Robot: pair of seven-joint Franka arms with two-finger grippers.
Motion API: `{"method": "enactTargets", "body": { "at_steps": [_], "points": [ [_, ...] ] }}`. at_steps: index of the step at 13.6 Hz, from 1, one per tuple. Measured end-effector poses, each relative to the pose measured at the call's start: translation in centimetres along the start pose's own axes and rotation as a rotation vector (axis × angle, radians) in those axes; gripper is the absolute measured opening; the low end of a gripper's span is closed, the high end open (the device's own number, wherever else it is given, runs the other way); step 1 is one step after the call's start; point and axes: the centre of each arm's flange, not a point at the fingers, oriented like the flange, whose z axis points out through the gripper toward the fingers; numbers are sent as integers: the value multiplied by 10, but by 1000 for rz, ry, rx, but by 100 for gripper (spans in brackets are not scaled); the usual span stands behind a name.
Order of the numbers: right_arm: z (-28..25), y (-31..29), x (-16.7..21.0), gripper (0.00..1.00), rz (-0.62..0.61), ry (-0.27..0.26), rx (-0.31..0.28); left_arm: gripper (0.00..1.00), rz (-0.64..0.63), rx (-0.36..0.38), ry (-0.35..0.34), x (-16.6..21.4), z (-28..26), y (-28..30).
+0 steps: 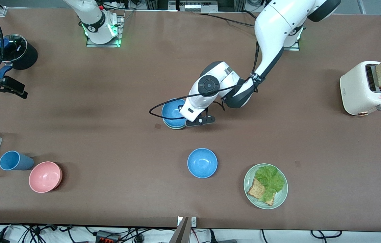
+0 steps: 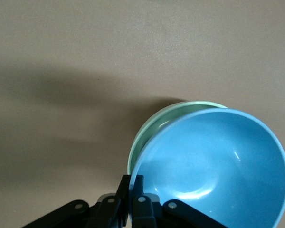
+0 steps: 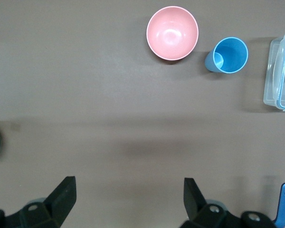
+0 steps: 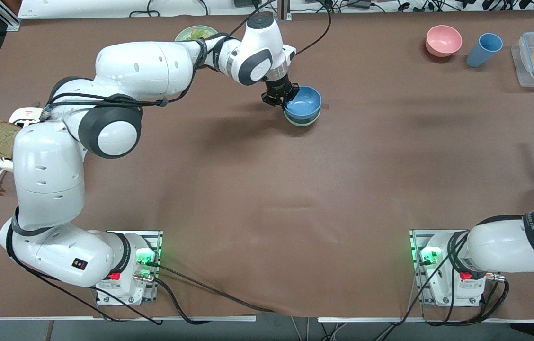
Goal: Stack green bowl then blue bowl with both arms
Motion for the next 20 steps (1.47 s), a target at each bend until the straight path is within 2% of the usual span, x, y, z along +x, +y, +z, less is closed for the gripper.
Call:
{"method": "enactTargets", "body": {
  "at_steps": [2, 6, 10, 14, 17, 20],
  "points": [
    [0, 0, 0, 100, -1, 0, 0, 19, -19, -3, 4, 2, -1, 0],
    [0, 0, 0, 100, -3, 0, 0, 60, -115, -37, 17, 32, -21, -14],
    [0, 0, 0, 100, -5, -1, 0, 99, -164, -90, 64, 59, -80, -27],
    [3, 0, -2, 100, -5, -8, 1, 100, -183, -99, 121, 97, -149, -71],
    [4, 0, -7, 100, -4, -13, 2, 100, -4, -59, 138, 139, -185, -132],
    [5, 0, -9, 100, -5, -16, 3, 100, 222, -17, 132, 188, -225, -221]
  ]
}}
